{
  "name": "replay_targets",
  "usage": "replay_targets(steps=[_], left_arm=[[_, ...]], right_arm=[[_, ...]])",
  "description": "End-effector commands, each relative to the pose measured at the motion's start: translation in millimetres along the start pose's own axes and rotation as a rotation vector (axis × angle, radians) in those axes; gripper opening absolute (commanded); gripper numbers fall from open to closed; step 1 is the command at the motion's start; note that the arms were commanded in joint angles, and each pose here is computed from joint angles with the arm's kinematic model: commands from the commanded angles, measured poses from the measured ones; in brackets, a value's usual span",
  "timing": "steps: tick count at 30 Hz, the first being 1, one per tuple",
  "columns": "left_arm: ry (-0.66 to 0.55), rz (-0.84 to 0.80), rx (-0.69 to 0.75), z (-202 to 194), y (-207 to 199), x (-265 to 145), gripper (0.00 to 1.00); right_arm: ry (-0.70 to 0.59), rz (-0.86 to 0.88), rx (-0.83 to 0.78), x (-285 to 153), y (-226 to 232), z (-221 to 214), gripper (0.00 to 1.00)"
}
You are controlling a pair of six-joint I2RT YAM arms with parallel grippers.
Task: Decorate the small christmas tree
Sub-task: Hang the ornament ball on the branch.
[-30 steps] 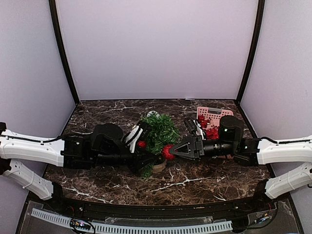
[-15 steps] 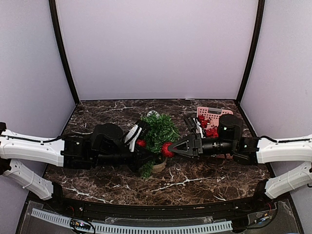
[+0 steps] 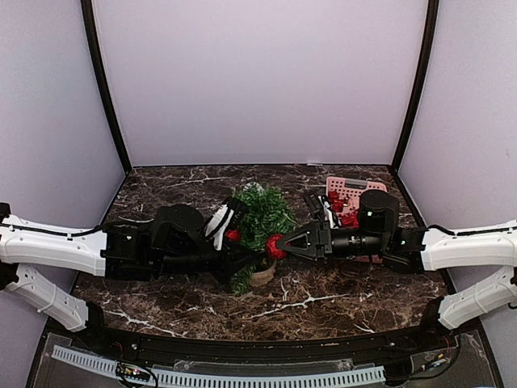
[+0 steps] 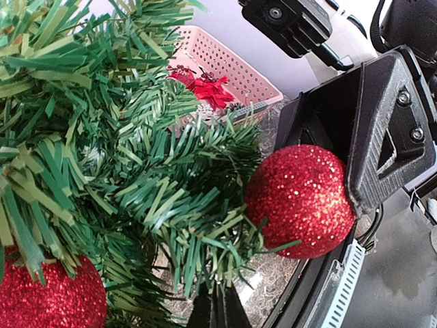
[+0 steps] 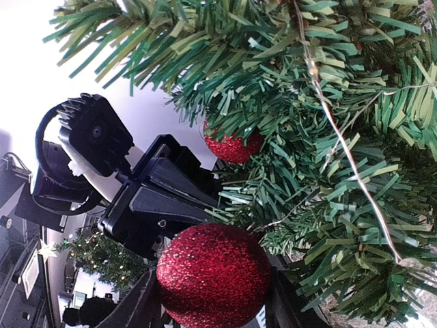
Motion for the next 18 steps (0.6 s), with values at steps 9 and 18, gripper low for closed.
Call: replay_targets(steps=[9, 18], left_arm=[[-0.052, 0.012, -0.033, 11.5, -0.8, -4.0, 0.02], [-0.053, 0.006, -0.037, 9.1, 0.3, -9.7, 0.16]], right_arm=[[-0.049, 0.019, 0.012, 1.3, 2.7, 10.4, 0.34], [-0.042, 0.022, 0.021, 0.9, 1.0, 7.3, 0.34]])
Point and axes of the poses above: each gripper's point midway between its finger pads, its own x axis out along the fingers, its own y axis along the line the jaws close on, z = x × y, the point moved 2 cm from there along -x, back along the fingers, and after that the axes turned 1 degree about -x, right-handed, at the moved point
